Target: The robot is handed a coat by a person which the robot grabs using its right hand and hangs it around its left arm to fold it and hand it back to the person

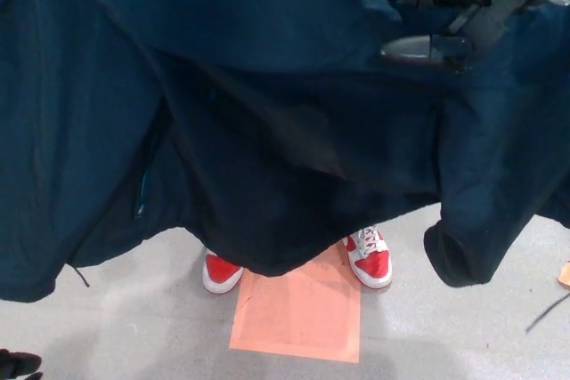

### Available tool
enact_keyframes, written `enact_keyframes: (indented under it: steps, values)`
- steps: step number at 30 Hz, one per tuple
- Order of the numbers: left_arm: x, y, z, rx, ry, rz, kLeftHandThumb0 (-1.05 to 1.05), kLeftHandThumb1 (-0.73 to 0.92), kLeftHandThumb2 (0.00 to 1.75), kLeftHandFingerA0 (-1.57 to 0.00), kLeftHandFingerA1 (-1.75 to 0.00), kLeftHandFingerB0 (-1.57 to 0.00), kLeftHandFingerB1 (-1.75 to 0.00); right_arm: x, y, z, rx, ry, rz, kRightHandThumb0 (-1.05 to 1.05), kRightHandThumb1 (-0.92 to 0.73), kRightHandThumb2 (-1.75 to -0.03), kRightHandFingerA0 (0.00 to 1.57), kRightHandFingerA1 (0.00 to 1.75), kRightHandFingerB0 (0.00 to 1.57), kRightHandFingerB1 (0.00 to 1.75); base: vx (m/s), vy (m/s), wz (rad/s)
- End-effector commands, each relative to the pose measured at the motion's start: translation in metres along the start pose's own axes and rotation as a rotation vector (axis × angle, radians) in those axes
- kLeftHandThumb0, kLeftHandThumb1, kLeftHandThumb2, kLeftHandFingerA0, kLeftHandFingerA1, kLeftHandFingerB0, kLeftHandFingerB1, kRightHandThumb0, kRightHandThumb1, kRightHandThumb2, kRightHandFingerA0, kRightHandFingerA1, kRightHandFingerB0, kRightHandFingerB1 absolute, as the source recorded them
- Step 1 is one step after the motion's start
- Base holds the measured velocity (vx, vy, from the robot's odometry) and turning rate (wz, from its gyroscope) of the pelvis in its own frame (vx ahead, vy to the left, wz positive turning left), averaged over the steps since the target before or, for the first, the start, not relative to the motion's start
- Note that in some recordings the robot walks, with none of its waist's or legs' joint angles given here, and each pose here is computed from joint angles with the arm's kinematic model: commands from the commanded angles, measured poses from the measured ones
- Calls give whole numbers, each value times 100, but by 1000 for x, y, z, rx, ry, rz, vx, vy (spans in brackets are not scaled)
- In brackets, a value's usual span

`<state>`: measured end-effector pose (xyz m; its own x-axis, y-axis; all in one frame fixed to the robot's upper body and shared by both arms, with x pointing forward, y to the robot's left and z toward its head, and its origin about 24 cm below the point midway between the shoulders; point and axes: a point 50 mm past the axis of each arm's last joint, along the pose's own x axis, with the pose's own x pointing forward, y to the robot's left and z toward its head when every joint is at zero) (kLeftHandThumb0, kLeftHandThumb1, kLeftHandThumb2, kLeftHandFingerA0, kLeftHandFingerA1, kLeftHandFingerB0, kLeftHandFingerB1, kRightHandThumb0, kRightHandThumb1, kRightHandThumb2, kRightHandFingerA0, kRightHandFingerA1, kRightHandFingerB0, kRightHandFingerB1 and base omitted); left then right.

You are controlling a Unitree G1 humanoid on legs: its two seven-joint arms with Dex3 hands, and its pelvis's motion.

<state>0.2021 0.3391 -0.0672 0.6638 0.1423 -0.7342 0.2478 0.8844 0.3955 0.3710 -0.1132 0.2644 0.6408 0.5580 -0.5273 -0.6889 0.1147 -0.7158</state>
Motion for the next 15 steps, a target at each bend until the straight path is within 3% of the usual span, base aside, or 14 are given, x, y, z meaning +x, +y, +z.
enact_keyframes:
  steps: [1, 2, 3, 4, 5, 6, 7, 8, 9, 14, 15]
  values:
    - [-4, 4, -4, -36, -18, -14, -63, 90, 67, -21, -32, -22, -32, 13, 12, -12, -332, 290, -53, -39, -14, -85, 1, 49, 0, 47, 0, 0, 0]
    - [-3, 3, -4, -60, -20, -16, -63, 90, 67, -21, -32, -22, -32, 19, 15, -14, -472, 341, -116, -39, -14, -85, 1, 49, 0, 47, 0, 0, 0]
    - [-3, 3, -4, -81, -20, -15, -61, 89, 67, -21, -31, -21, -32, 23, 17, -15, -547, 357, -176, -89, -47, -85, 32, 50, 19, 38, 0, 0, 0]
    - [-3, 2, -4, -101, -20, -15, -61, 89, 67, -21, -31, -21, -32, 26, 18, -17, -607, 362, -235, -89, -47, -85, 32, 50, 19, 38, 0, 0, 0]
    - [-2, 2, -4, -116, -22, -13, -62, 89, 67, -21, -31, -21, -32, 31, 22, -22, -728, 322, -388, -73, -43, -81, 93, 94, 47, 50, 0, 0, 0]
    - [-2, 2, -3, -118, -30, -14, -63, 89, 67, -21, -31, -20, -32, 33, 23, -28, -789, 269, -491, -45, -54, -58, 93, 127, 81, 53, 0, 0, 0]
    - [-2, 2, -2, -119, -33, -15, -63, 89, 67, -21, -31, -20, -32, 34, 24, -30, -809, 247, -529, -45, -54, -58, 93, 127, 81, 53, 0, 0, 0]
    - [-2, 2, -1, -119, -40, -15, -64, 89, 67, -22, -31, -22, -32, 35, 24, -34, -797, 231, -580, -39, -62, -62, 81, 156, 77, 67, 0, 0, 0]
    - [-2, 2, -1, -123, -46, -17, -66, 89, 67, -22, -31, -24, -32, 36, 24, -38, -798, 227, -611, -46, -68, -64, 80, 165, 70, 100, 0, 0, 0]
    - [-3, 2, 1, -168, -83, -34, -64, 90, 67, -22, -32, -24, -32, 37, 24, -44, -805, 215, -700, -48, -82, -66, 82, 165, 72, 98, 0, 0, 0]
    - [-2, 2, 3, -182, -87, -35, -64, 89, 67, -24, -33, -25, -33, 37, 23, -47, -797, 227, -701, -50, -90, -70, 78, 172, 65, 120, 0, 0, 0]
